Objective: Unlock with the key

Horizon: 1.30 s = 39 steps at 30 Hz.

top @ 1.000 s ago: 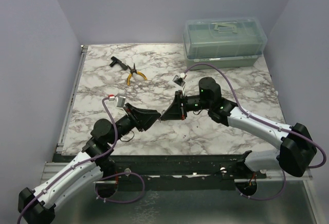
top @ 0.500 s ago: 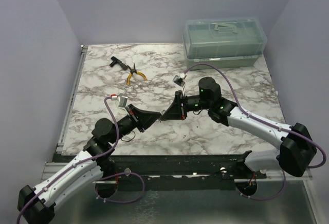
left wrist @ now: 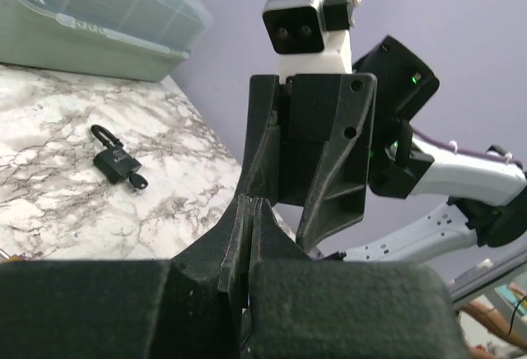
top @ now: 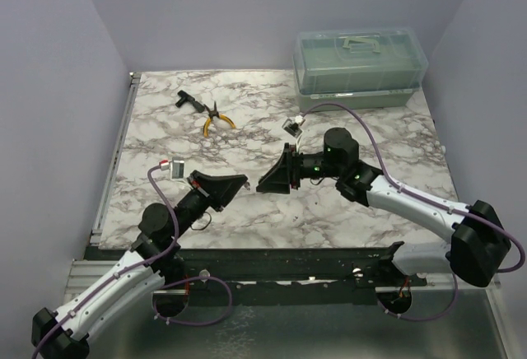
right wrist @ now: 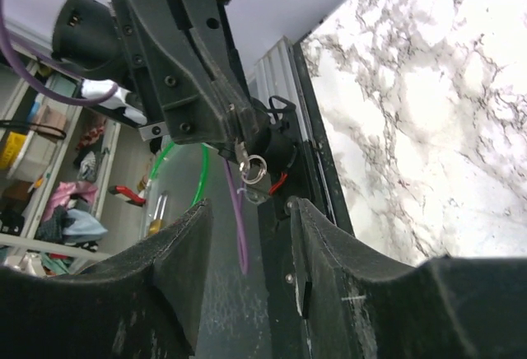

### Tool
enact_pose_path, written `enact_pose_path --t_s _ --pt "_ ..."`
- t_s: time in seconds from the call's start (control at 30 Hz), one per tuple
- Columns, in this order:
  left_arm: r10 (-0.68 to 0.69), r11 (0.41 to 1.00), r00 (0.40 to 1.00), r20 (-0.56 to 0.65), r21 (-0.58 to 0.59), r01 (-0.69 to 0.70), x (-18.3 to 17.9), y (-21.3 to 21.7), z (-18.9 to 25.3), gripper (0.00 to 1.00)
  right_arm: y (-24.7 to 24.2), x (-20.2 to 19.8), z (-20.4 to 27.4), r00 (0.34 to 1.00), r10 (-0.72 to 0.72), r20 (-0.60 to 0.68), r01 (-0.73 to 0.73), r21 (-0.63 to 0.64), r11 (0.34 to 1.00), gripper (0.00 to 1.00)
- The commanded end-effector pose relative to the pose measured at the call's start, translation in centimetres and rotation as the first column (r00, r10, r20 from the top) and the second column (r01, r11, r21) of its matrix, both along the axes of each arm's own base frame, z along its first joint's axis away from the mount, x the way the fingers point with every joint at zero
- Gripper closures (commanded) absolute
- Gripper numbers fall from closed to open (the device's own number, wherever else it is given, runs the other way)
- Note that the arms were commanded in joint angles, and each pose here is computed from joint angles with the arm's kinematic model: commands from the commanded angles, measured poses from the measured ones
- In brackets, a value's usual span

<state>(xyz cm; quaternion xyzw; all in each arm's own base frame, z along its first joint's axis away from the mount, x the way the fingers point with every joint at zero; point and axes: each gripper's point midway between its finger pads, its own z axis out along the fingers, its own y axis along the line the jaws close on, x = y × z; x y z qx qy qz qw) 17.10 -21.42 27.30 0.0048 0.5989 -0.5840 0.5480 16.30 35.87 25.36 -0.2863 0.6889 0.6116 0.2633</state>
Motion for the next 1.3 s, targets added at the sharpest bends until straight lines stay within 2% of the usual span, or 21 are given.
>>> enact_pose_path --t_s 0.0,0.43,1.27 --pt "0.062 0.994 0.998 0.0 -0.091 -0.062 0.7 1.1 1.2 1.0 0.2 0.4 2.4 0.999 -0.045 0.026 0.042 0.115 0.992 0.52" --pt "0.054 0.987 0.999 -0.01 -0.151 -0.055 0.9 1.0 1.4 1.0 1.0 2.2 3.8 0.993 -0.115 0.034 0.107 0.179 0.978 0.54" --pt "0.107 0.973 0.994 -0.017 -0.202 -0.108 1.9 1.6 1.4 1.0 2.6 2.0 3.9 1.0 -0.013 -0.025 0.019 0.247 0.969 0.66"
